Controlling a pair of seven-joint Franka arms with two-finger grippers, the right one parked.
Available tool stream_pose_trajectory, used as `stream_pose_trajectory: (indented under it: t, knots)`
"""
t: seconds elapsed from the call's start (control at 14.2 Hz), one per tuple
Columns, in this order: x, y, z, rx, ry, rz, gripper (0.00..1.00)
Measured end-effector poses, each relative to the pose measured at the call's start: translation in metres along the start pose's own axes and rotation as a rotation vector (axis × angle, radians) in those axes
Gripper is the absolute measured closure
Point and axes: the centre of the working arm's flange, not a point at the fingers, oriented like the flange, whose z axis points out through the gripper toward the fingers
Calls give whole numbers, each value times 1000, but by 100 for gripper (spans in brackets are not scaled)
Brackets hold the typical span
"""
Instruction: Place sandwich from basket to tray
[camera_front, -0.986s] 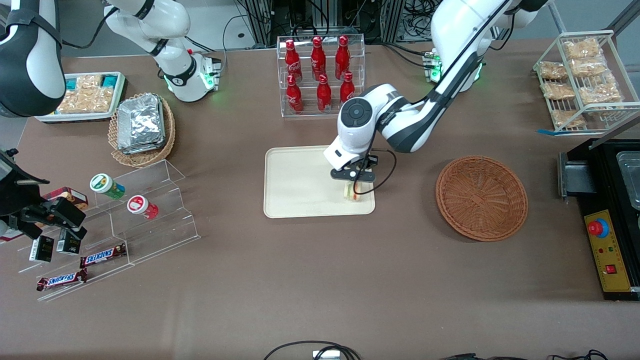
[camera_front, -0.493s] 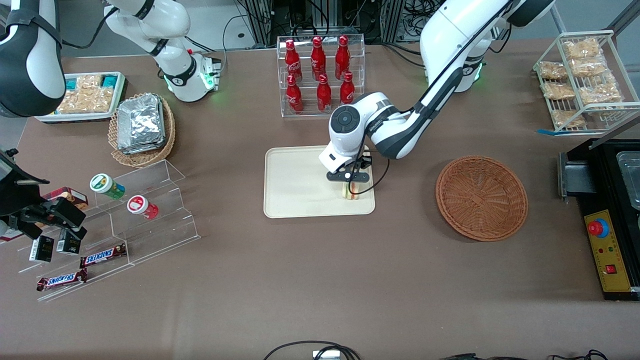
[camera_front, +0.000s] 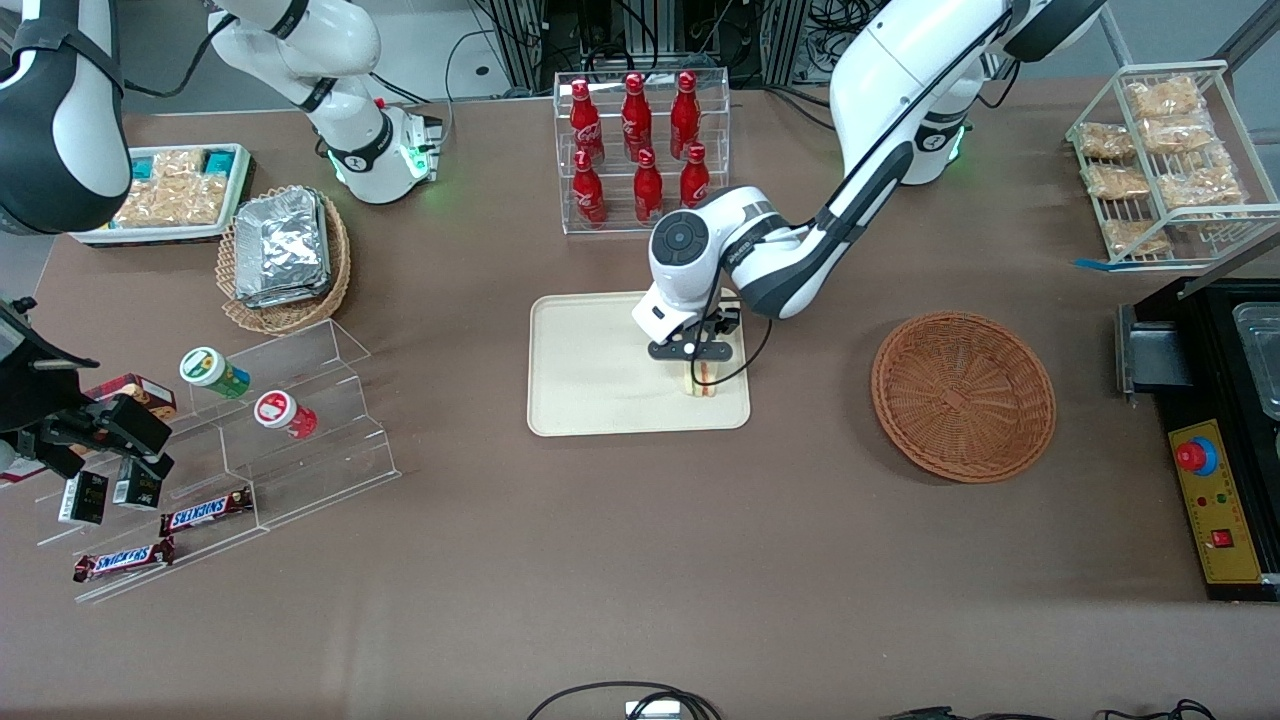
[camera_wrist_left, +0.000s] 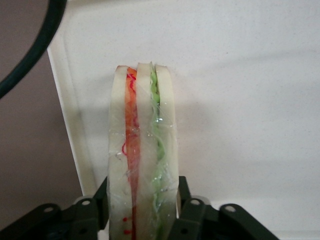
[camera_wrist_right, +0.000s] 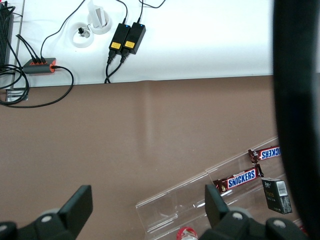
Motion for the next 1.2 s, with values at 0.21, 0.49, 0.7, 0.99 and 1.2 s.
stream_pose_trajectory:
  t: [0.21,0.49,0.7,0.99,1.2]
  knots:
    - [4,0,-4,-4,8,-13,11]
    - [42,-14,-41,-31,51,-92,1]
    - [77,-38,-81,-30,48,-181,1]
    - [120,-106,-133,-34,58,-325,1]
    - [136,-164,-155,-8,49,-415,0]
